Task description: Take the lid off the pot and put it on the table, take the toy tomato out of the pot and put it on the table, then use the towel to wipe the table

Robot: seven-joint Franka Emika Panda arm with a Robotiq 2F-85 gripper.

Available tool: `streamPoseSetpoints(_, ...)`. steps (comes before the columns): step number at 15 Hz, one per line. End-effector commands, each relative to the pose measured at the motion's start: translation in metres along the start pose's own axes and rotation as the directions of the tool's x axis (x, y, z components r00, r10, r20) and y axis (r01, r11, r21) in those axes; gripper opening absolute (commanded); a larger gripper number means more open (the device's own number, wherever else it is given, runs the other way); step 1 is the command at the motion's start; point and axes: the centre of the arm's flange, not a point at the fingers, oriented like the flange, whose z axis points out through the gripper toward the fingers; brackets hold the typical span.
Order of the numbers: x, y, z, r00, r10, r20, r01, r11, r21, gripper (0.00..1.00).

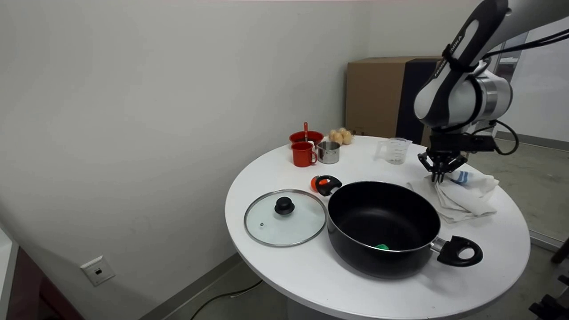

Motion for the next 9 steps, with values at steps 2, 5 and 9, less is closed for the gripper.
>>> streamPoseSetpoints(2,0.031,-0.059,-0.009,0.98,-0.193,0.044,0.194,0.981,-0.023,0.01)
streamPoseSetpoints(5,0.043,-0.092,-0.015,0.959,-0.278,0.049,0.281,0.958,-0.056,0.01)
streamPoseSetpoints(9,0.063,-0.142,-0.018,0.941,-0.338,0.032,0.34,0.936,-0.092,0.01)
